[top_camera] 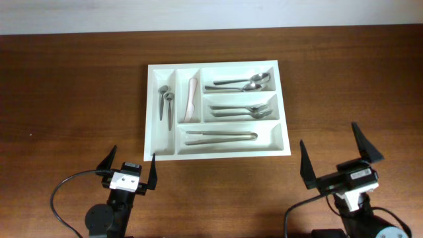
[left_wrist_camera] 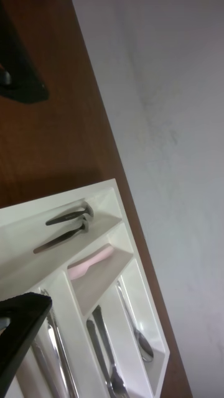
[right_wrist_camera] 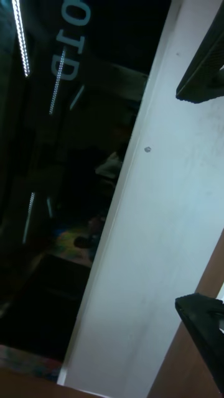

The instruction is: Pack container

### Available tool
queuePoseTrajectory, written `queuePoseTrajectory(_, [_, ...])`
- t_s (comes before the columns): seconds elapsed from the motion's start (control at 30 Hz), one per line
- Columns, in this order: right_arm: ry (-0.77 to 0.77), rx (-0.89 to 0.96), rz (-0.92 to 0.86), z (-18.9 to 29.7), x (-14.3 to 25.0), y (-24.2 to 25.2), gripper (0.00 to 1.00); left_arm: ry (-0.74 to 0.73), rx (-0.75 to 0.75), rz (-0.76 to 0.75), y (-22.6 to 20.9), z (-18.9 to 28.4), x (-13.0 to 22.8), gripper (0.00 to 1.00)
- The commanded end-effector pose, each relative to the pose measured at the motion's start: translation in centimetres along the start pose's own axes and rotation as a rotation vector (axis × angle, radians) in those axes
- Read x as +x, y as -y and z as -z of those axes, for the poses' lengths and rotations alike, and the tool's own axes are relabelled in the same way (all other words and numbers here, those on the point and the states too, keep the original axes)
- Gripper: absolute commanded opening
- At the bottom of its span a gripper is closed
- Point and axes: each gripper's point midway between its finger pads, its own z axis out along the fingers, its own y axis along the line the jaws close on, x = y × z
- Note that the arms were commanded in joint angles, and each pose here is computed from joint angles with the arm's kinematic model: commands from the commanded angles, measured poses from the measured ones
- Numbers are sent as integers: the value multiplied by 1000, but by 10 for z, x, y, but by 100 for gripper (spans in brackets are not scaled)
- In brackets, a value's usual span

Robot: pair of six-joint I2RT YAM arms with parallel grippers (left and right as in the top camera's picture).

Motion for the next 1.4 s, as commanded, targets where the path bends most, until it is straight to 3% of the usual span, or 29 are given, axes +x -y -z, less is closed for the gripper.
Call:
queuePoseTrajectory(0.0, [-4,83,-31,5,9,9,99,6,7,-9,1,0,1,99])
queuePoseTrajectory(0.8, [-159,190,12,21,96,15,99,6,7,-9,1,0,1,99])
queuePoseTrajectory(1.37, [-314,150,-25,32,156,0,99,6,7,-9,1,0,1,99])
